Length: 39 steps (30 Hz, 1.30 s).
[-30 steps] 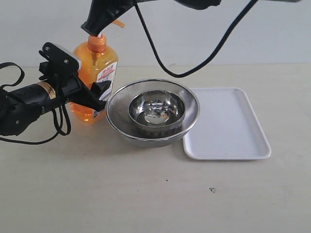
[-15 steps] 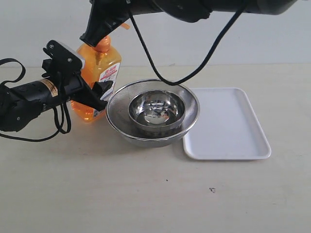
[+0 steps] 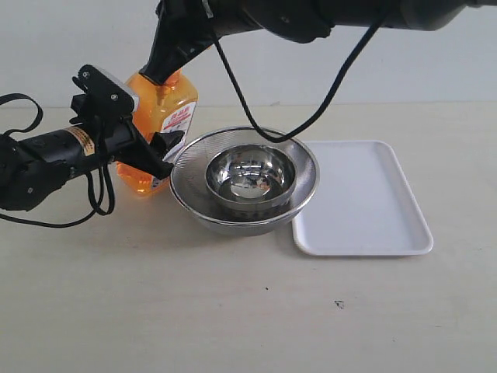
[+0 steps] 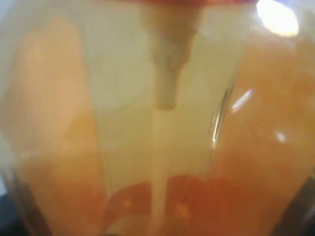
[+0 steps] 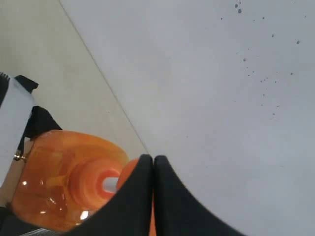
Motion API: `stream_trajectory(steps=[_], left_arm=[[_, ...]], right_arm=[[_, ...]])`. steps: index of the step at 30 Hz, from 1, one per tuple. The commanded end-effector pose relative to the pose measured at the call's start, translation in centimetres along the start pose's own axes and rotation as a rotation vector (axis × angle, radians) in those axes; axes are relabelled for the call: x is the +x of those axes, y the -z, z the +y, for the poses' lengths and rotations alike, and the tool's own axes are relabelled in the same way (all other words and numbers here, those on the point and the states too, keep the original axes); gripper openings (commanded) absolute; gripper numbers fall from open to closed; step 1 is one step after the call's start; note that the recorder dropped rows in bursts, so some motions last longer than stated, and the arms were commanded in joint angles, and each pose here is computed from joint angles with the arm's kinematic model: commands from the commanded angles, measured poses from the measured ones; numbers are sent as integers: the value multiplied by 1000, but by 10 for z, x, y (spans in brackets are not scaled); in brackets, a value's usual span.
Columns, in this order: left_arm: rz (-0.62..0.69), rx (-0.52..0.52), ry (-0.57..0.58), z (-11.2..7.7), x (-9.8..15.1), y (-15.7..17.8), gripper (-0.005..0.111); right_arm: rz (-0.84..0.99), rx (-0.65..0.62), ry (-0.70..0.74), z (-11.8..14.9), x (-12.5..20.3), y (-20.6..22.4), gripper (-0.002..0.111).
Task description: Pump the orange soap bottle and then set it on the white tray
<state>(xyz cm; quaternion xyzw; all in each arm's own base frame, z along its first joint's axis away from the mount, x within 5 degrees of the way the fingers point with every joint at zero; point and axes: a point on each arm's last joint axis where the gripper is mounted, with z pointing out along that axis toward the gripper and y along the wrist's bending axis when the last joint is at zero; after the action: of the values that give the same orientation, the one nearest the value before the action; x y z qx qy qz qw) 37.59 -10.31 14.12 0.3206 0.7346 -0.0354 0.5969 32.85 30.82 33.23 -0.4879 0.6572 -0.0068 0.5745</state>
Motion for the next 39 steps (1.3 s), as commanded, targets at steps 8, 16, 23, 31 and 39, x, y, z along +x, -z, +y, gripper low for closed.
stream_trajectory(steps=[8,16,23,31,39], left_arm=[[-38,6,2,-2,-9,0,5],[-36,7,2,-2,-8,0,5],[-36,7,2,-2,-8,0,5],[-36,7,2,-2,-8,0,5],[-36,7,2,-2,-8,0,5]], right_arm=[[52,-1,-29,-1,7,-3,0],[107,-21,-56,7,17,-12,0],[118,-26,-69,7,18,-12,0],[122,-32,-92,8,18,-12,0],[167,-36,-104,8,22,-11,0]])
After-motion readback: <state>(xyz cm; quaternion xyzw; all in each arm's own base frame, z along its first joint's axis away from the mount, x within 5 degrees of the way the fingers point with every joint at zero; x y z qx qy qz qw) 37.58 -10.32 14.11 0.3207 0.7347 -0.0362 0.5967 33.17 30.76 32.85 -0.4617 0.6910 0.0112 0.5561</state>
